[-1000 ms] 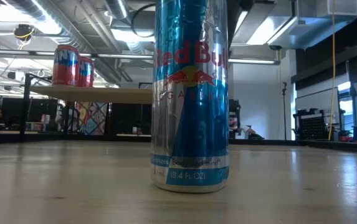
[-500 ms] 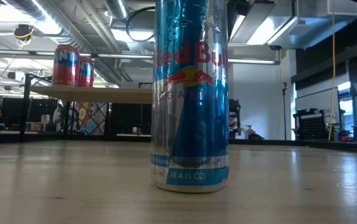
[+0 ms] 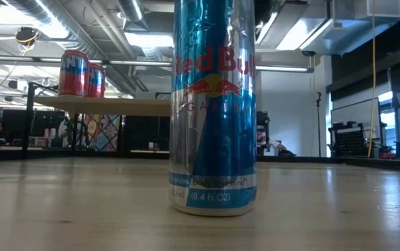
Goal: Place canned beverage on shelf
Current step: Put the right red black soda can on the shelf
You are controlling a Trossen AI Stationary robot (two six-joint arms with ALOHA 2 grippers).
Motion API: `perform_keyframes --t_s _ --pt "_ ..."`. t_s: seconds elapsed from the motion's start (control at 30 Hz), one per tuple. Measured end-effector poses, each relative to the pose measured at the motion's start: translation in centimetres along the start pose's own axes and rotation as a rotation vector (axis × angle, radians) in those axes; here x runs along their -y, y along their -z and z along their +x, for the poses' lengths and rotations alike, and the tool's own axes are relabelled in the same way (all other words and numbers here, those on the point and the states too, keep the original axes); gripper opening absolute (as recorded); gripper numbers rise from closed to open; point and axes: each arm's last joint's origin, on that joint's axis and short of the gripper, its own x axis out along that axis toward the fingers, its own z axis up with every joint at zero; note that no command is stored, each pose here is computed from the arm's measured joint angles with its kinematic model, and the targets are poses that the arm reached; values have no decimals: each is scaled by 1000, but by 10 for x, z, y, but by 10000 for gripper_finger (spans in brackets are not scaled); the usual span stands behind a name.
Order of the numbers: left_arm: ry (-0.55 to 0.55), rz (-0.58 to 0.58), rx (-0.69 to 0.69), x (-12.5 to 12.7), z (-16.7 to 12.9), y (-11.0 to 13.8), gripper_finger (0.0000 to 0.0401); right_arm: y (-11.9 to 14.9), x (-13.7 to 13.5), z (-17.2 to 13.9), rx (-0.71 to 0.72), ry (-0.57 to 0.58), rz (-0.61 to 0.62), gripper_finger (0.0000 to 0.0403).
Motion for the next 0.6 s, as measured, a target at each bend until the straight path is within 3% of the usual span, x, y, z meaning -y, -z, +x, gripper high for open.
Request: perform_keyframes --t_s 0.2,0.33,0.6 --pt "7 -5 26 6 17 -5 347 22 1 -70 132 69 -37 284" --pt "11 -30 32 13 52 5 347 50 -2 -102 192 82 -15 284" --pt "-13 -103 118 21 129 38 347 105 -7 -123 262 70 77 285"
